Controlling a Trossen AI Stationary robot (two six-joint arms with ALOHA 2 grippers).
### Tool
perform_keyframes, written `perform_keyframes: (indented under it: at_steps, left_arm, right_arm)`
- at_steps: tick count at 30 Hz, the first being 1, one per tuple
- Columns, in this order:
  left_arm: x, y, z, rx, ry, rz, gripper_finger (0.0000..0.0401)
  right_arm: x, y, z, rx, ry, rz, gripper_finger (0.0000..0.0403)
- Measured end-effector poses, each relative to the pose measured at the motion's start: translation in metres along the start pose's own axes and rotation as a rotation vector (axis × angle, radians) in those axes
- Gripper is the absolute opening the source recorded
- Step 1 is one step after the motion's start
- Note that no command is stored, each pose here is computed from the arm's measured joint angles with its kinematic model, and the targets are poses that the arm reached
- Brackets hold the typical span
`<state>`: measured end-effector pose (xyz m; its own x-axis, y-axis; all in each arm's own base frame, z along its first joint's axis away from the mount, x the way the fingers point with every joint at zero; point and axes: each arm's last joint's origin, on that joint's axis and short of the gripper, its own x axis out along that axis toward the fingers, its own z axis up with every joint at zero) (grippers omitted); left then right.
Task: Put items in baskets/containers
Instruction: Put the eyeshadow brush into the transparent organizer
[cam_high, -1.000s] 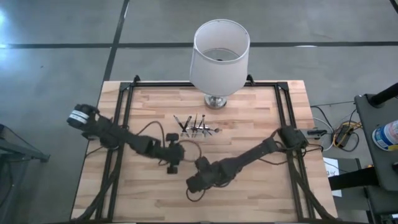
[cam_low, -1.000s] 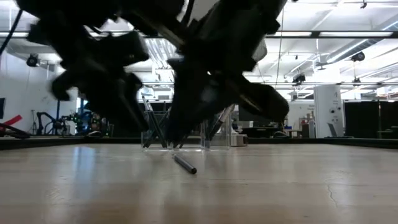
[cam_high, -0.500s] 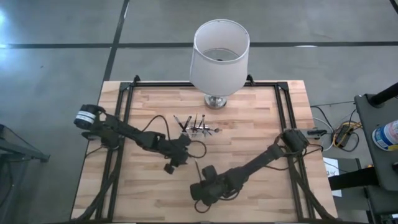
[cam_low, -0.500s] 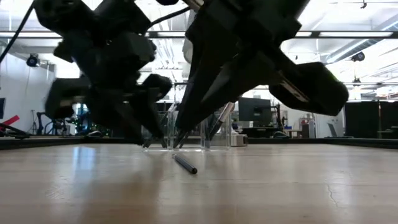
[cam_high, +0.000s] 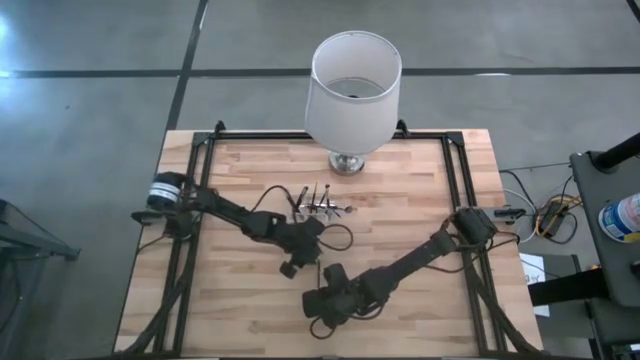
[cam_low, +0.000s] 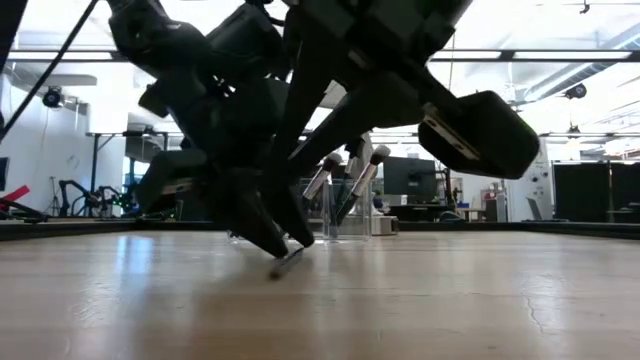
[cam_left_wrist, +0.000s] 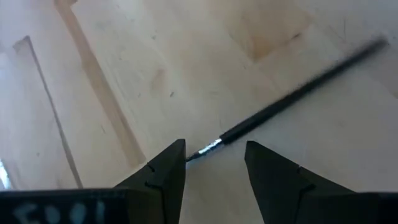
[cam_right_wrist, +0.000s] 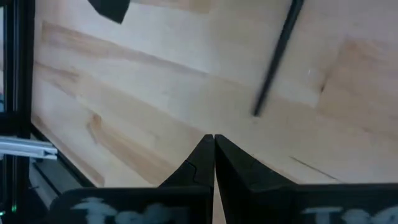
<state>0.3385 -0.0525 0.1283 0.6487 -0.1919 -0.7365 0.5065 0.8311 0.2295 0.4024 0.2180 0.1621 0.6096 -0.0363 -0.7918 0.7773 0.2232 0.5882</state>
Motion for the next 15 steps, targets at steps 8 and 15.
perform_keyframes:
  at_steps: [8,15]
  left_arm:
    - [0.003,0.002,0.004,-0.003,0.040,-0.039,0.0163]
    - [0.004,0.000,0.001,-0.054,0.059,-0.069,0.0163]
  right_arm:
    - [-0.002,-0.001,-0.005,0.021,0.007,0.000,0.0009]
    - [-0.005,-0.016,-0.002,0.003,-0.078,-0.129,0.0009]
